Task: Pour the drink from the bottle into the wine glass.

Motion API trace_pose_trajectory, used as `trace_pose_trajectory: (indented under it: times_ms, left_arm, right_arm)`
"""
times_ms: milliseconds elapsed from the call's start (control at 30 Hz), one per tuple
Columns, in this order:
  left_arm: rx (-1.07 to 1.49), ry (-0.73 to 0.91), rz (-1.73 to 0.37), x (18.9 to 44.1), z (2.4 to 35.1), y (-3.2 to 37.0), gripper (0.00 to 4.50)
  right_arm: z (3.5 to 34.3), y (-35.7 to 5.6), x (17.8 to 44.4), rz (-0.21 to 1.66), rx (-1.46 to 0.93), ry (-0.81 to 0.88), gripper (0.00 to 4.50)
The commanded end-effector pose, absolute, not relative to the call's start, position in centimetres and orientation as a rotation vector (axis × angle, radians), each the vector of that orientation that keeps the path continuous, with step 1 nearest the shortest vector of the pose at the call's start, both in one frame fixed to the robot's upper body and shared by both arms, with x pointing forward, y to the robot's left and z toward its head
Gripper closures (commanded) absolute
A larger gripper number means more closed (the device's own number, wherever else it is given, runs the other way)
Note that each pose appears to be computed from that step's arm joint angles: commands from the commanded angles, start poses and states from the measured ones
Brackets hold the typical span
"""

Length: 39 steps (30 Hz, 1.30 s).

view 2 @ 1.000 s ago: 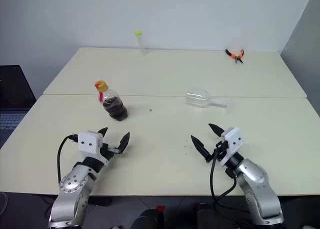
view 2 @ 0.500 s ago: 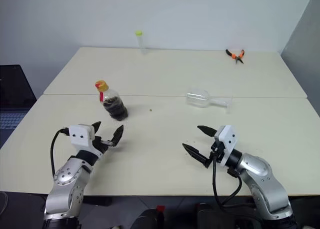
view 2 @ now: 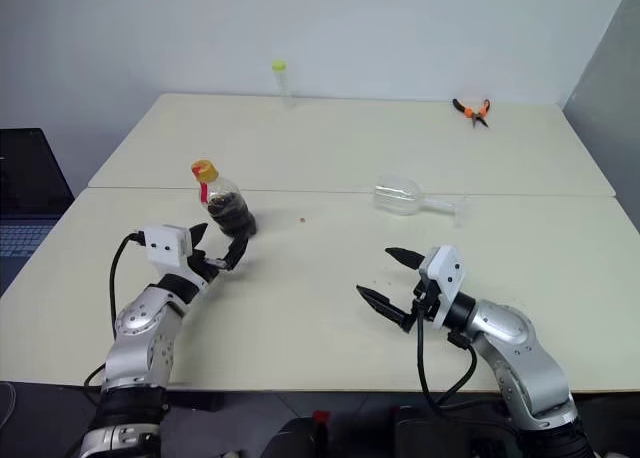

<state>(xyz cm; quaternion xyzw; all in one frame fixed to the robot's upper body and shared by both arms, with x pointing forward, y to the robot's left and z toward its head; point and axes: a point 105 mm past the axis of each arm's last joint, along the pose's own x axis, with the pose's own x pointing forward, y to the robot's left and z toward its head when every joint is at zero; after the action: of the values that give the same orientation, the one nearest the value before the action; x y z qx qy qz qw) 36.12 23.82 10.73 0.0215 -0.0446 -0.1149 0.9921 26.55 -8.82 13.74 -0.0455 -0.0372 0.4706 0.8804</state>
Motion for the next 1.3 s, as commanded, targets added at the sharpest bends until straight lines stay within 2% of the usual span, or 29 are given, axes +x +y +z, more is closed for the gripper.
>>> trace_pose_trajectory:
  times_ms: [33, 633, 1033, 1133, 1233, 1300]
  left_arm:
    - [0.039, -0.145, -0.238, 37.2, 12.3, 24.0, 0.0]
    - [-0.032, -0.172, -0.191, 40.3, 13.3, 24.5, 0.0]
    - [-0.03, -0.122, -0.236, 42.6, 13.1, 23.3, 0.0]
    - [-0.032, -0.131, -0.252, 42.7, 13.2, 23.1, 0.55]
    - [-0.03, -0.141, -0.264, 42.7, 13.4, 23.0, 1.51]
    - [-0.017, -0.152, -0.282, 42.6, 13.6, 22.7, 1.94]
  right_arm:
    - [14.8, -8.5, 26.6, 0.986, -0.114, -0.127, 0.06]
    - [14.9, -7.9, 26.8, 0.982, -0.127, -0.131, 0.06]
    - [14.9, -7.4, 26.8, 0.987, -0.133, -0.138, 0.06]
    - [14.9, -7.5, 26.8, 0.978, -0.135, -0.139, 0.0]
    - [14.8, -7.6, 26.8, 0.969, -0.141, -0.143, 0.0]
    - [14.9, -7.6, 26.8, 0.962, -0.154, -0.153, 0.0]
